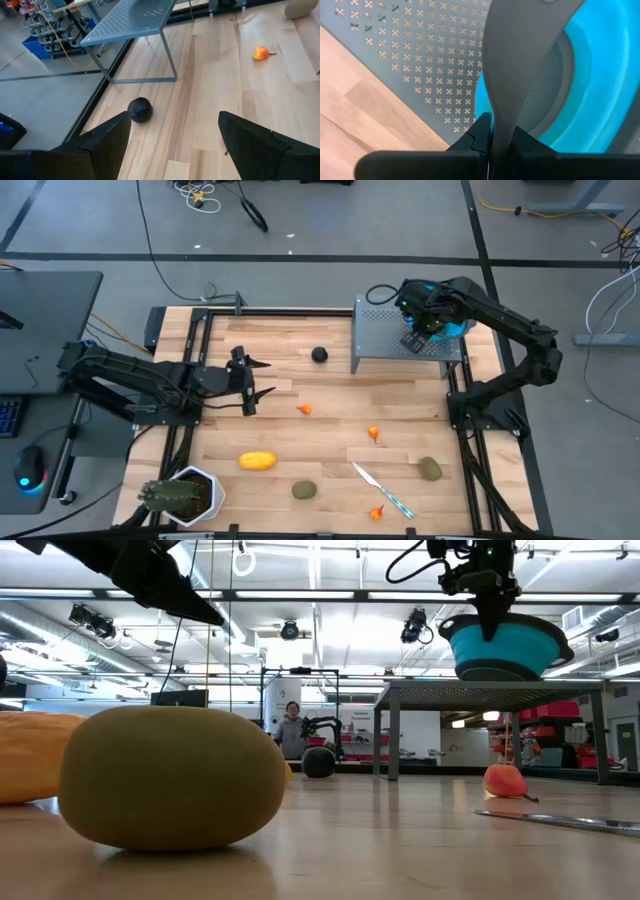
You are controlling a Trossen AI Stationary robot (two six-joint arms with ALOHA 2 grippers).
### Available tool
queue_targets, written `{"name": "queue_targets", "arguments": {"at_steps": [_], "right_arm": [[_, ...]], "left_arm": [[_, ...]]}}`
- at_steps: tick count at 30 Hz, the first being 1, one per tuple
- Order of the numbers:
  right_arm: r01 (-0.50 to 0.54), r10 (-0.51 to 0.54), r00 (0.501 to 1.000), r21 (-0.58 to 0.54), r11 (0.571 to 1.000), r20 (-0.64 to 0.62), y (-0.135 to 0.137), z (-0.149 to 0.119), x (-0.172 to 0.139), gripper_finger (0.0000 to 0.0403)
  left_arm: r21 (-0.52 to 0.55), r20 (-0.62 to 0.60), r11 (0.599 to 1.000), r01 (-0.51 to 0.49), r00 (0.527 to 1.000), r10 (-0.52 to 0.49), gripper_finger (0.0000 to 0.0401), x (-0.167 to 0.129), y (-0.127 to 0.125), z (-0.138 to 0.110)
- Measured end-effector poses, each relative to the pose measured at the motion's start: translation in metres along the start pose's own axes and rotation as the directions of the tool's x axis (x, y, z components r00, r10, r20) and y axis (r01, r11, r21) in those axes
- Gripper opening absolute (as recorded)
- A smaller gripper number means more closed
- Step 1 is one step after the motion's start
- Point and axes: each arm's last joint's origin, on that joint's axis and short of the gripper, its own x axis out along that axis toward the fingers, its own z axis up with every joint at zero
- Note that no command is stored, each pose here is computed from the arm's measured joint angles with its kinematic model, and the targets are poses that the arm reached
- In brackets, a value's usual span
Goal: Pick & Place Fruit
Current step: Put the blue strainer bowl on the shelf
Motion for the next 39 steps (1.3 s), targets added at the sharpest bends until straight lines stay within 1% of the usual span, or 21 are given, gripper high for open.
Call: {"name": "queue_targets", "arguments": {"at_steps": [9,14,20,24,28,30,33,36,39], "right_arm": [[0.001,-0.001,1.0,-0.049,0.999,-0.001,0.0,0.0,0.0,0.0023],[-0.021,0.021,1.0,-0.057,0.998,-0.004,0.001,0.0,0.0,0.0023],[-0.023,0.023,1.0,-0.062,0.998,-0.005,0.001,0.0,0.0,0.0023],[-0.007,0.007,1.0,-0.074,0.997,0.001,0.002,0.0,0.0,0.0023],[-0.005,0.009,1.0,-0.138,0.99,0.024,0.008,0.0,-0.002,0.0023],[0.014,-0.012,1.0,-0.164,0.986,0.018,0.01,-0.002,-0.003,0.0023],[0.057,-0.053,0.998,-0.153,0.987,0.03,0.01,-0.002,-0.004,0.0023],[0.05,-0.047,0.999,-0.145,0.988,0.024,0.01,-0.001,-0.003,0.0023],[0.051,-0.052,0.999,-0.153,0.987,-0.003,0.013,0.001,0.004,0.0023]], "left_arm": [[-0.001,0.002,1.0,0.0,1.0,0.0,0.0308,0.0,0.0,0.0],[-0.011,0.002,1.0,0.0,1.0,0.0,0.0308,0.0,0.0,0.0],[-0.019,-0.006,1.0,0.0,1.0,0.0,0.0308,0.0,0.0,-0.001],[-0.017,-0.014,1.0,0.001,1.0,-0.001,0.0308,0.0,0.0,-0.002],[-0.015,-0.011,1.0,0.0,1.0,-0.001,0.0308,0.0,0.0,-0.001],[-0.016,-0.008,1.0,0.0,1.0,0.0,0.0308,0.0,0.0,-0.001],[-0.019,-0.01,1.0,0.0,1.0,0.0,0.0308,0.0,0.0,-0.001],[-0.02,-0.012,1.0,0.001,1.0,-0.001,0.0308,0.0,0.0,-0.001],[-0.026,-0.015,1.0,0.001,1.0,-0.001,0.0308,0.0,0.0,-0.002]]}}
